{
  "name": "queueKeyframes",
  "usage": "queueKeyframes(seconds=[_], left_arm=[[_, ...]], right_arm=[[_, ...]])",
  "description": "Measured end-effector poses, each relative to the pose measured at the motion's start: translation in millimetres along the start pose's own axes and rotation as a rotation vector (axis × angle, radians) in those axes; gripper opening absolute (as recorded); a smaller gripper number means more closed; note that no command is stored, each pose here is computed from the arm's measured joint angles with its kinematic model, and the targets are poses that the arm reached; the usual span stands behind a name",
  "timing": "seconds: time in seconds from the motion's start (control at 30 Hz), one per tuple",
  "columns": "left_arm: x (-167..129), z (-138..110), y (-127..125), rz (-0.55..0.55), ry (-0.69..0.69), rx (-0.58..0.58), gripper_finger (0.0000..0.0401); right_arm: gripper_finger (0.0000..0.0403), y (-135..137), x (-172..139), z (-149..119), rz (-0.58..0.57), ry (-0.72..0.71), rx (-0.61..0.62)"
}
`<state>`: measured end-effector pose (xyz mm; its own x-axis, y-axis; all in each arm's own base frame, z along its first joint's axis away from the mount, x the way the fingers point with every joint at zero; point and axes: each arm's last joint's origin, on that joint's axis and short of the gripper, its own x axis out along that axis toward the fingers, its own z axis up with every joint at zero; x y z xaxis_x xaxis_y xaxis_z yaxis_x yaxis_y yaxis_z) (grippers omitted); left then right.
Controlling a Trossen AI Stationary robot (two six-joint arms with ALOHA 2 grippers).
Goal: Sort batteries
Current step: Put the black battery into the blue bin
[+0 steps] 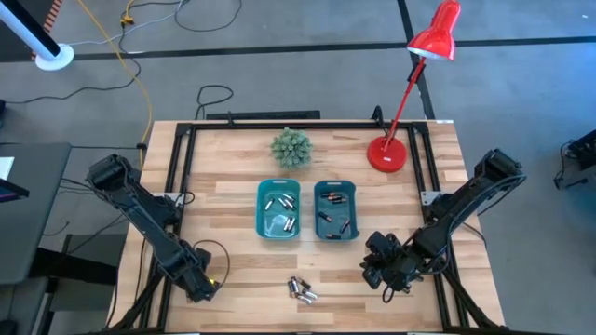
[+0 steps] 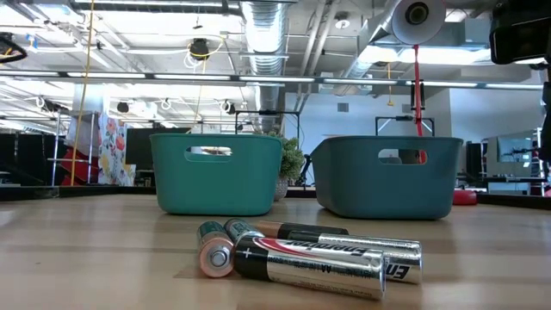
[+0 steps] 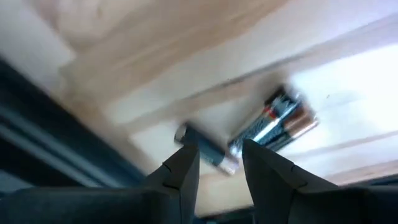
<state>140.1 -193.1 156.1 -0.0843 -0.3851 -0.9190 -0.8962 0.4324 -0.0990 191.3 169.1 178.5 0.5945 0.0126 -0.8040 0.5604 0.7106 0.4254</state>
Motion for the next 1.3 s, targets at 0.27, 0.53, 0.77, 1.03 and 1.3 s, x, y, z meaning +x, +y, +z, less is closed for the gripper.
queueKeyframes(seconds=[0.27, 0.53, 0.77, 1.03, 1.3], left_arm=[[-0.3, 5.0, 1.3, -0.023, -0.134, 0.095, 0.0116], [-0.8, 5.0, -1.0, -0.049, -0.162, 0.221, 0.0116], [-1.3, 6.5, -1.9, -0.063, -0.220, 0.299, 0.0116], [-29.7, -4.9, -10.1, -0.054, -0.427, 0.359, 0.0116], [-54.8, -56.6, -21.5, -0.223, -0.590, 0.401, 0.0114]], right_arm=[[0.0140, 1.0, 0.0, 0.1, 0.010, -0.001, 0.072], [0.0140, 1.5, 0.0, 0.2, 0.014, -0.001, 0.138], [0.0140, 4.9, 0.8, 3.0, 0.048, -0.007, 0.165], [0.0140, 4.0, 5.0, 13.7, 0.044, -0.030, 0.213], [0.0140, 5.4, 7.2, 20.5, 0.063, -0.046, 0.245]])
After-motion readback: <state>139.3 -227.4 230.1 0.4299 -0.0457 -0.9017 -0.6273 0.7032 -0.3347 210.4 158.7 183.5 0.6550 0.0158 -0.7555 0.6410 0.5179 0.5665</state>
